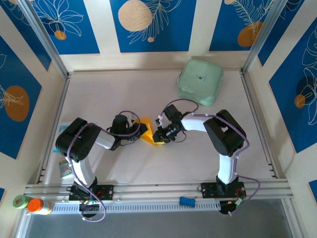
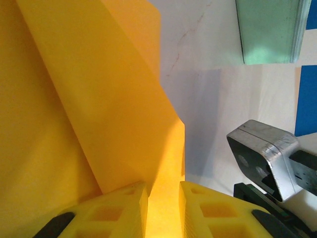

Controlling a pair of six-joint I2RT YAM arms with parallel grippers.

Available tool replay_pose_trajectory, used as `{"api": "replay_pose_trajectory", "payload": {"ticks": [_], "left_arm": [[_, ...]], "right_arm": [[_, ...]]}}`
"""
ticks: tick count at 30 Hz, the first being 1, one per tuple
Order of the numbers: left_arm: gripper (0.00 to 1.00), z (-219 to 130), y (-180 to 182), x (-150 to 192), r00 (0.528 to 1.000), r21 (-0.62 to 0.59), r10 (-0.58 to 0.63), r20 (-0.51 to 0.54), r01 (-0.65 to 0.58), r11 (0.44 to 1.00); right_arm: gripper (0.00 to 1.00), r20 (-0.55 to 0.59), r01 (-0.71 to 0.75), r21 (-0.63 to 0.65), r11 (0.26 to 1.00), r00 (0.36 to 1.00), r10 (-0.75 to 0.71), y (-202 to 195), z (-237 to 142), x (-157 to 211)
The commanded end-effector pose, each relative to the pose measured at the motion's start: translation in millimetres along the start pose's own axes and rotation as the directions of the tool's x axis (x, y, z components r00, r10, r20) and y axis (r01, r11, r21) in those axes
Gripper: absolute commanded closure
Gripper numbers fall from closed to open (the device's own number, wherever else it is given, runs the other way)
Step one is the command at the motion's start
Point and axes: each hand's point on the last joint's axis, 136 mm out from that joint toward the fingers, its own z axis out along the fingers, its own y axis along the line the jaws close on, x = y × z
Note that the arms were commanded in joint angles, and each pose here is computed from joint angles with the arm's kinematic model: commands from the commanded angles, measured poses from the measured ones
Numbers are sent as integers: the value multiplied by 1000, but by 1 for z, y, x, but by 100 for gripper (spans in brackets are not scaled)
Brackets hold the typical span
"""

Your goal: Fold a paper plane with a square sheet of paper (pick it up from the middle)

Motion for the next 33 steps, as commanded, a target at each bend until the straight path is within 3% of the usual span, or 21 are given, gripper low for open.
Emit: {"api": "replay_pose_trajectory", "payload": {"ticks": [1,17,27,33], "left_arm": [[75,-2,29,13,999,-112,-36,-30,32,993],[73,-3,20,11,999,-102,-21,-31,18,995],[67,-12,-32,1,996,8,76,-39,-76,997],[67,-12,-28,4,991,-30,108,-73,-111,993]], "right_arm": [[81,-24,4,9,1000,1000,-4,-1,4,3],[92,-41,-19,27,999,999,20,-12,11,7],[94,-35,-28,-1,1000,999,28,-21,12,10],[94,-43,-2,-21,1000,999,1,-23,10,13]]}}
